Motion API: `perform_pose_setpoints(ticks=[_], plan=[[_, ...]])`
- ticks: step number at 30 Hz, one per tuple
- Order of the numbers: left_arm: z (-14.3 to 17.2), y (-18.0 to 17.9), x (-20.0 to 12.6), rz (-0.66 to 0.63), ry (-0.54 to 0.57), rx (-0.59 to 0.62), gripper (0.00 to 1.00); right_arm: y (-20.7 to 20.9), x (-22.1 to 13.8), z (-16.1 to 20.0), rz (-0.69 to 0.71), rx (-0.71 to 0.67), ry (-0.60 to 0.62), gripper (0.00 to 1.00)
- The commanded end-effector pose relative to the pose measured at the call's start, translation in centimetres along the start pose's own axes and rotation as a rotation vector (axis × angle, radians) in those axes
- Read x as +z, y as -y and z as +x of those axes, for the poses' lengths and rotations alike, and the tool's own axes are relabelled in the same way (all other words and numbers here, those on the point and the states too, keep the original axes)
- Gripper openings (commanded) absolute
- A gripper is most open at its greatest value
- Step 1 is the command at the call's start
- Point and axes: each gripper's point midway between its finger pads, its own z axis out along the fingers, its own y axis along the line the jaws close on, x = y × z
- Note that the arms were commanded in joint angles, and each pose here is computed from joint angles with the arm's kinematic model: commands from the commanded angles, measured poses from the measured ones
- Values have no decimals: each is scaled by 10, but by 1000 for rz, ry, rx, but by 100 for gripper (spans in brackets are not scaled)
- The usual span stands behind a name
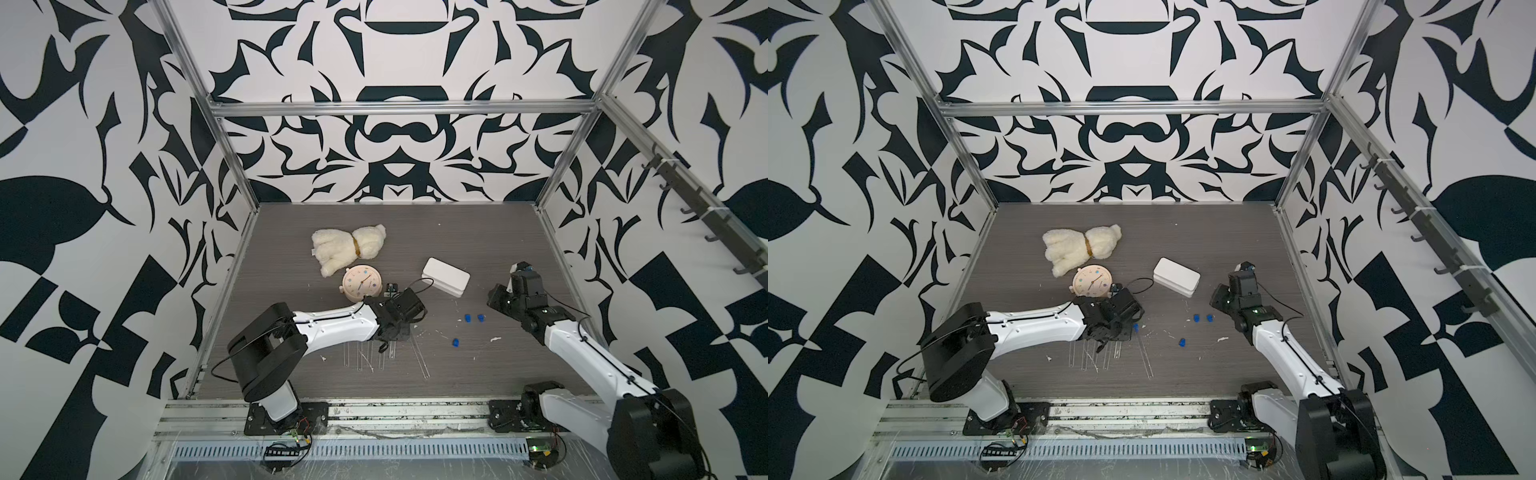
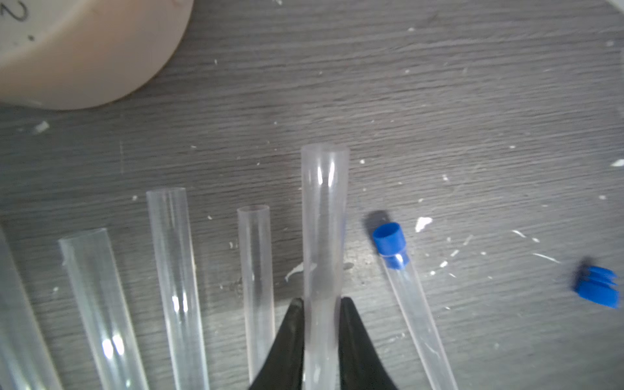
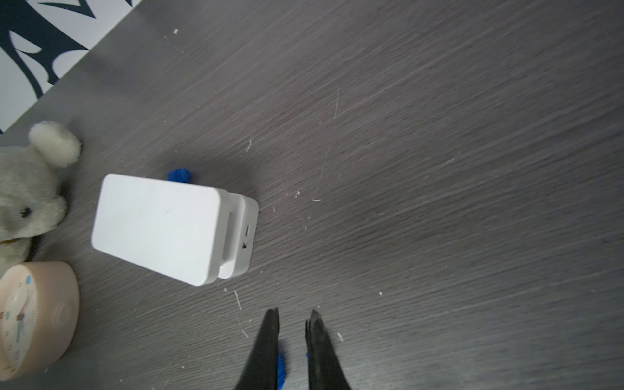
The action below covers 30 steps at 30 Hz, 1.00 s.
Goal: Remove stoppers from test tubes
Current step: Place the test tube at the center of the board.
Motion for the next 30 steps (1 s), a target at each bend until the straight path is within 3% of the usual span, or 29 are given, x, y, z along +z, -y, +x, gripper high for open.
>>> perform_pose_setpoints(ticks=[1, 20, 30], plan=[[-1, -1, 1, -24, -28, -5, 21, 4, 5, -14, 24, 6, 56, 0], [11, -5, 17, -31, -93, -4, 27, 36, 26, -3, 138, 88, 70, 0], [-4, -3, -4, -12, -34, 3, 33, 43, 36, 2, 168, 102, 52, 0]])
